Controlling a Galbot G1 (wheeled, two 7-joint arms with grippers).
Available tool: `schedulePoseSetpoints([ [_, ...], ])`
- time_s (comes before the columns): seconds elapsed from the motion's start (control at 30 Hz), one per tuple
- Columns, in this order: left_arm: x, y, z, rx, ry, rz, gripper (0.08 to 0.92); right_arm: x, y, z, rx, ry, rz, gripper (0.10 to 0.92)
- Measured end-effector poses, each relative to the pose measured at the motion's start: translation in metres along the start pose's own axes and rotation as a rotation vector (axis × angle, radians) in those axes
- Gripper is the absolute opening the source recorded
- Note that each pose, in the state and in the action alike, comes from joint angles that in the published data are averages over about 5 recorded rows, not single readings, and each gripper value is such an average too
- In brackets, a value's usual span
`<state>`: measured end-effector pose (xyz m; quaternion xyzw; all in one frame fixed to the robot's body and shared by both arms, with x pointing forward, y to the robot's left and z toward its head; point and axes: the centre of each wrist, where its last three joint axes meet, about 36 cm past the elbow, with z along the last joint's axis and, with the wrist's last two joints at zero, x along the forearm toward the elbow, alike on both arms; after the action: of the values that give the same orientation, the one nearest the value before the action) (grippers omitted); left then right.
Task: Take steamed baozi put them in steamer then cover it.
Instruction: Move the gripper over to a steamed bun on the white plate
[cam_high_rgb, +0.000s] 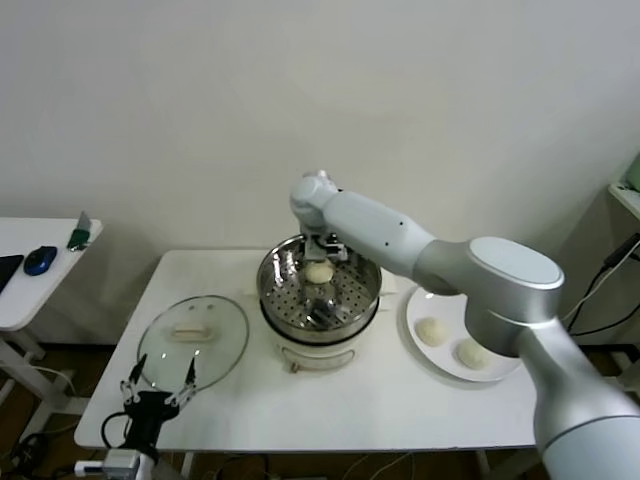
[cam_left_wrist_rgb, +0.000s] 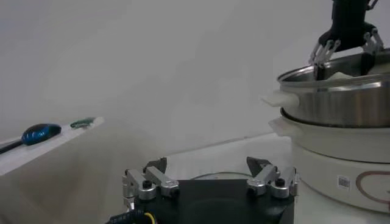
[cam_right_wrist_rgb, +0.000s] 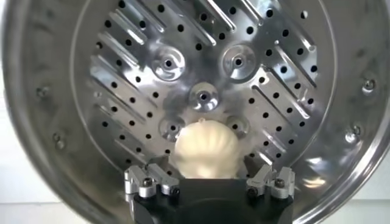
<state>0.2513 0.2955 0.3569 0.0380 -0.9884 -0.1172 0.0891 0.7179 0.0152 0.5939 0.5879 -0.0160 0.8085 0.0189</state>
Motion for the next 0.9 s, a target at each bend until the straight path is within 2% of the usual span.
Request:
schedulePoseSetpoints([
  [0.2,0.000,0.000,-0.001,-0.001,-0.002,0.002,0.823,0.030,0.021,0.011,-0.035,0.003,0.037,0.823],
  [0.4,0.000,-0.002,-0.004,0.001,-0.009,0.008,0.823,0.063,0.071,0.027,-0.174,-0.010,0.101,0.823],
  [0.67,0.002,-0.007,-0.008,0.012,-0.015,0.014,0.823,0.091,0.168,0.041,-0.571,-0.053,0.139,0.823],
  [0.9,0.004,-0.006,-0.009,0.011,-0.017,0.010,0.823,0.076,0.252,0.029,-0.963,-0.117,0.074,0.823],
])
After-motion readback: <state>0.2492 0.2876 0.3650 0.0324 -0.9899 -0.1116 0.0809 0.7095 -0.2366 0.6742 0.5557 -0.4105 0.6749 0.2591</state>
